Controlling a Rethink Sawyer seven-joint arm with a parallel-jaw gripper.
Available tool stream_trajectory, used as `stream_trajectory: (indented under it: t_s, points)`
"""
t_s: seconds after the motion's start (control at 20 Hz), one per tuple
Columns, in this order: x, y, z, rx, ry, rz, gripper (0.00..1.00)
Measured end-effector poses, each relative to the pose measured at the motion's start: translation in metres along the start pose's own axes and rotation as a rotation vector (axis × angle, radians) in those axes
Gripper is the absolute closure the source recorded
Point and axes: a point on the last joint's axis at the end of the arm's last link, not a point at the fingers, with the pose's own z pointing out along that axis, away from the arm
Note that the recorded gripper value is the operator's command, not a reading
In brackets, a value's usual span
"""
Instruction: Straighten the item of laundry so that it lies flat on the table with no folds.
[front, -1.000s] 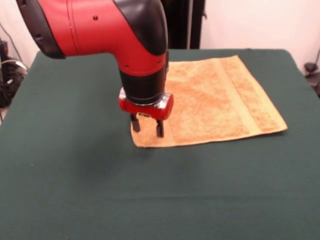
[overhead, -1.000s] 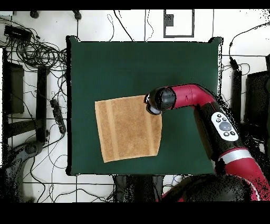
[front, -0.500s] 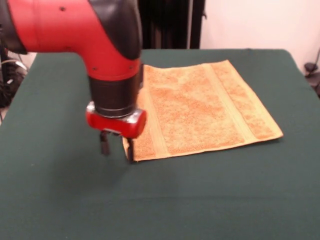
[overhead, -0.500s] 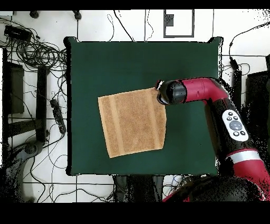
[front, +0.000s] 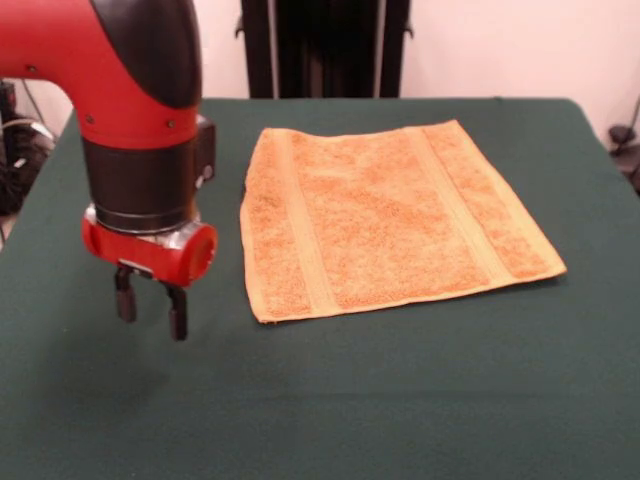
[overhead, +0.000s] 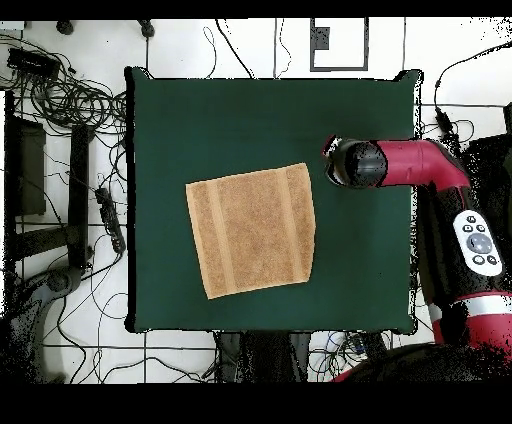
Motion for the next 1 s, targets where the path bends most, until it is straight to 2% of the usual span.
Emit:
stream_trajectory:
  t_s: [0.35,0.6,0.8,1.0]
  points:
    - [-0.027,-0.007,-0.034,0.007,-0.055,0.013,0.0]
    - [-0.039,-0.006,-0.059,0.007,-0.084,0.014,0.0]
    - [-0.041,-0.002,-0.08,0.003,-0.093,0.012,0.0]
    - [-0.034,0.002,-0.095,0.0,-0.086,0.001,0.0]
